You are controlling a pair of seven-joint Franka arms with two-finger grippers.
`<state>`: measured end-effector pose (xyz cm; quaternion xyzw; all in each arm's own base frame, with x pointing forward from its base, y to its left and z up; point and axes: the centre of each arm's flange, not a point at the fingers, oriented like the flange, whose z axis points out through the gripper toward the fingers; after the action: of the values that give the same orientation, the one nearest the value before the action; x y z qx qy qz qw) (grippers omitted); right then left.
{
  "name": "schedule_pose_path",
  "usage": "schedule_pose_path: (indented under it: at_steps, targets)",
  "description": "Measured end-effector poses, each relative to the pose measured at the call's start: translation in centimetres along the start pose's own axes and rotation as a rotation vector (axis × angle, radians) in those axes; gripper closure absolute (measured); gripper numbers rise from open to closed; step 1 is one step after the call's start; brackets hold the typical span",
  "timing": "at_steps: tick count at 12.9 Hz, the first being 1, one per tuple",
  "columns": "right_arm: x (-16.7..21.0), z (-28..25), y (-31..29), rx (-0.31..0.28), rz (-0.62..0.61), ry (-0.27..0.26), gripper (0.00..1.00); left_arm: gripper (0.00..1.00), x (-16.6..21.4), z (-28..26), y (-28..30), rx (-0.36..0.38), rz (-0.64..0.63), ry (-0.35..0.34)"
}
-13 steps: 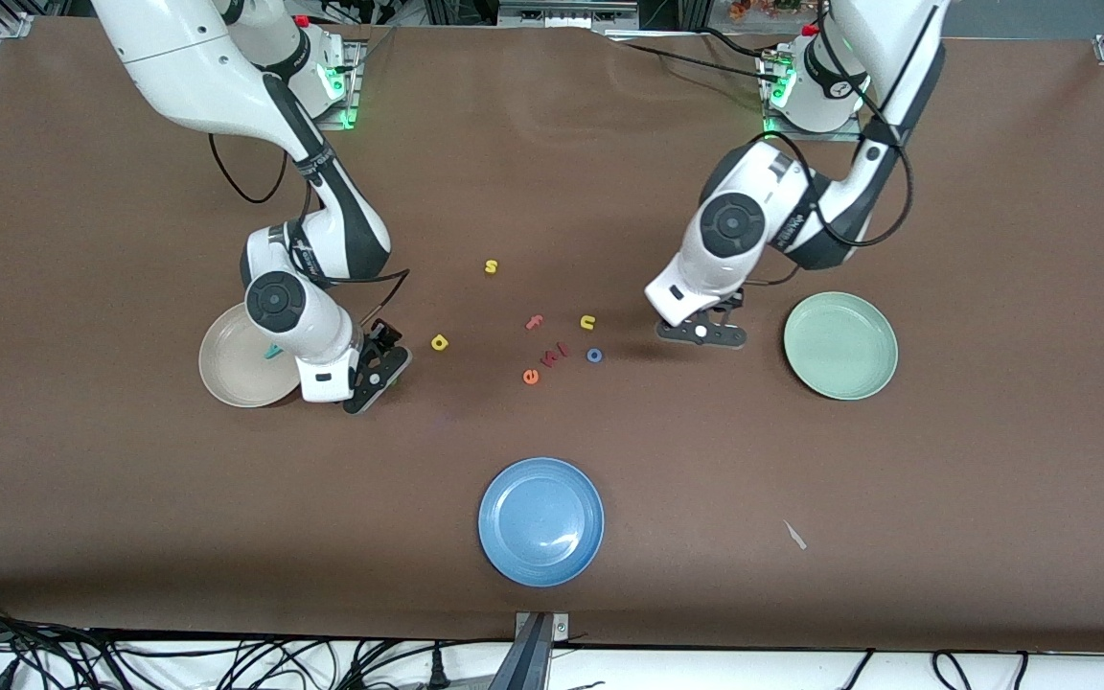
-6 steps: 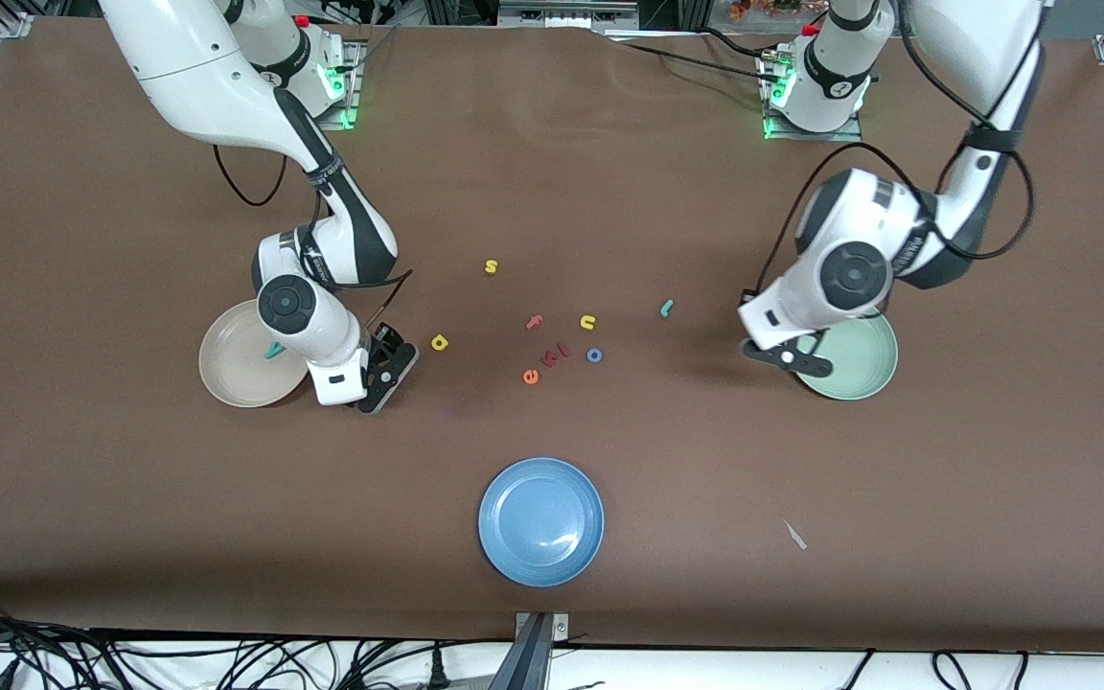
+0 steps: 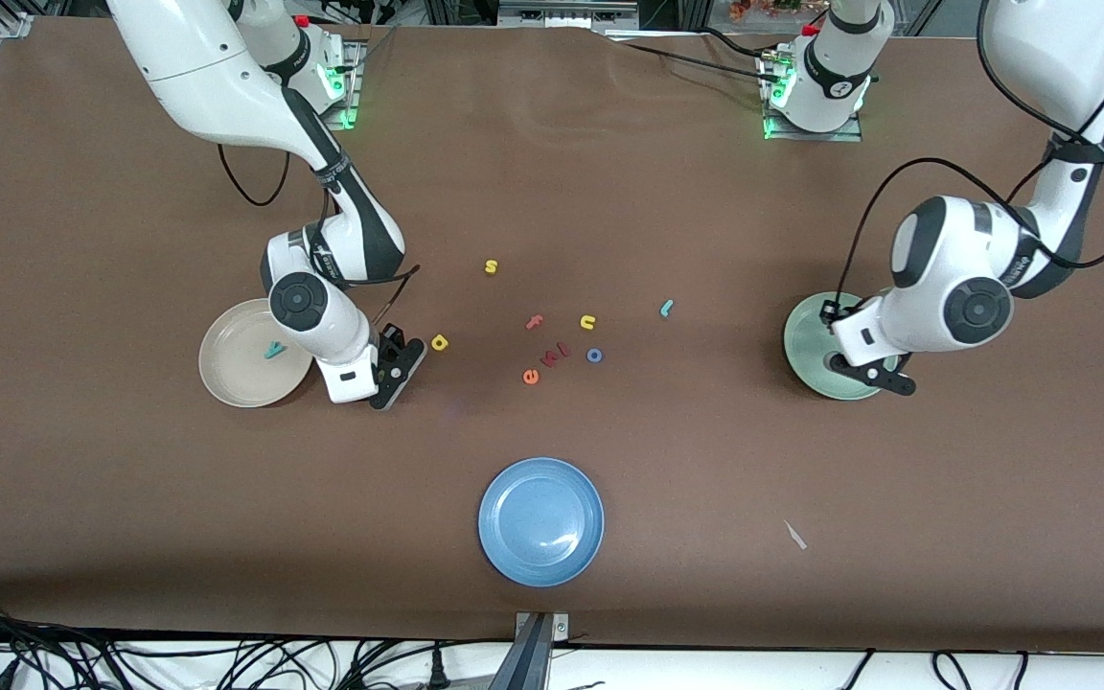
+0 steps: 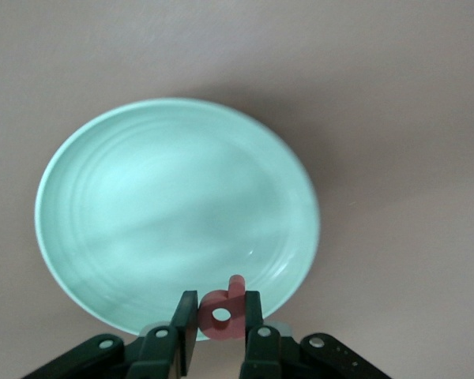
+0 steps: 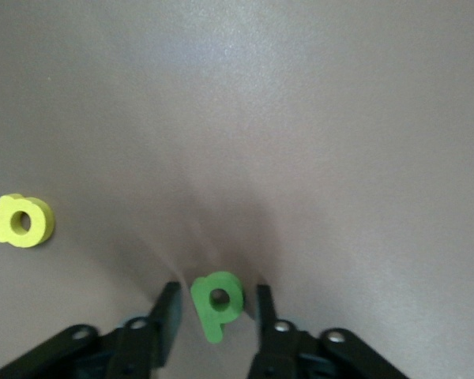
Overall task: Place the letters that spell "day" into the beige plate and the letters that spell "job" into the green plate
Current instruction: 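Carry the pink d onto the green plate while the right gripper grasps the green p, then drop the green p on the white plate while the left gripper grasps the cyan 1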
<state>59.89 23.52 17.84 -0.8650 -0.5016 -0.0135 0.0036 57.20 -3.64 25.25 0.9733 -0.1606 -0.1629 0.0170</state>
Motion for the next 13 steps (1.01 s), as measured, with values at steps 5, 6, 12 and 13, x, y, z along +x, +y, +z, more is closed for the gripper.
schedule_pose_path:
  at_steps: [5,6,12,13]
  targets:
    - [0.1,-0.1,0.1,-0.004,-0.011,0.001,0.72,0.75,-0.2,6.6,-1.9,-0.037,-0.017,0.014]
    - [0.2,-0.3,0.2,-0.004,-0.01,0.0,0.72,0.75,-0.3,7.6,-1.7,-0.039,-0.015,0.015]
    - [-4.4,-4.2,7.4,0.128,0.334,-0.155,0.72,0.36,-0.6,8.0,-1.1,-0.038,-0.008,0.02]
    - [-5.9,-4.5,8.5,0.144,0.41,-0.184,0.72,0.24,-0.7,7.2,-1.0,-0.035,-0.006,0.016]
